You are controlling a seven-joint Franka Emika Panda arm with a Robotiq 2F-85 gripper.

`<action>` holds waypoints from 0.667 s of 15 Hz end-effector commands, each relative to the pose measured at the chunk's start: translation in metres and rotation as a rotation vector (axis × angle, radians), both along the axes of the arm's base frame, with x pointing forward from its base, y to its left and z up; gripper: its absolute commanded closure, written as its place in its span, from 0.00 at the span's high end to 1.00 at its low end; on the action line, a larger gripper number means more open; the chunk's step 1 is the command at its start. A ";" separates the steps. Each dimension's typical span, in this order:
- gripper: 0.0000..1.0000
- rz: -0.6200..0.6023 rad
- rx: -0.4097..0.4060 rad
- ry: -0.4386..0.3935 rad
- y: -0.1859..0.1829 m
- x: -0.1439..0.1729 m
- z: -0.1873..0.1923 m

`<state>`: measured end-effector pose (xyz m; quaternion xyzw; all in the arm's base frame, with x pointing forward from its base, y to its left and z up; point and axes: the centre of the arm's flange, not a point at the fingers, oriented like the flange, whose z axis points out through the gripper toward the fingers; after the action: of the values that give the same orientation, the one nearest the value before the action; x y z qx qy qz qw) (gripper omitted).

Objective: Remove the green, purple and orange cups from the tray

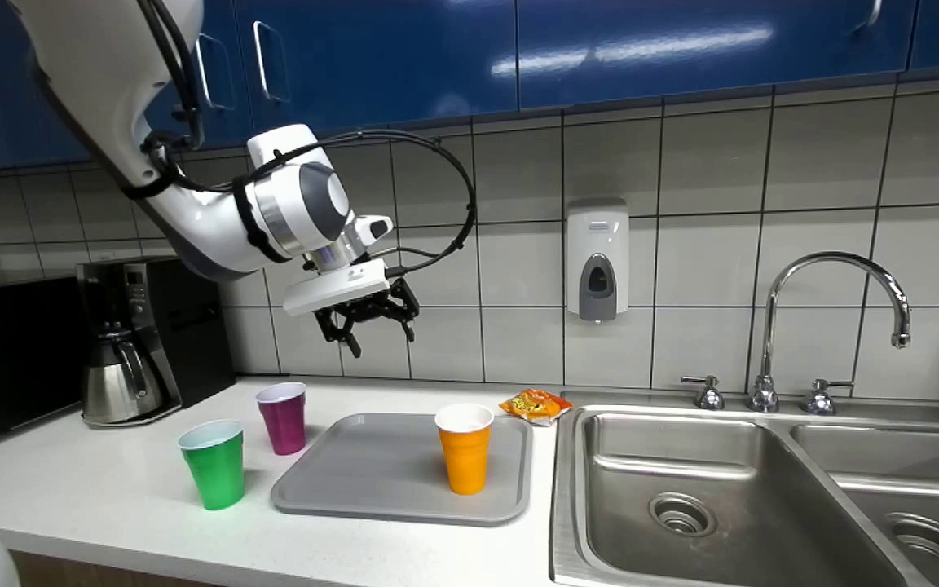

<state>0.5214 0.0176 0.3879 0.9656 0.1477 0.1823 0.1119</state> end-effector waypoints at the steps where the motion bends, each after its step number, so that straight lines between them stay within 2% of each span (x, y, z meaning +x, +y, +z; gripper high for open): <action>1: 1.00 -0.024 -0.011 -0.005 -0.022 -0.001 0.004; 10: 1.00 -0.125 0.000 0.020 -0.058 -0.009 -0.012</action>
<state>0.5180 -0.0299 0.3808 0.9730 0.1033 0.1698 0.1176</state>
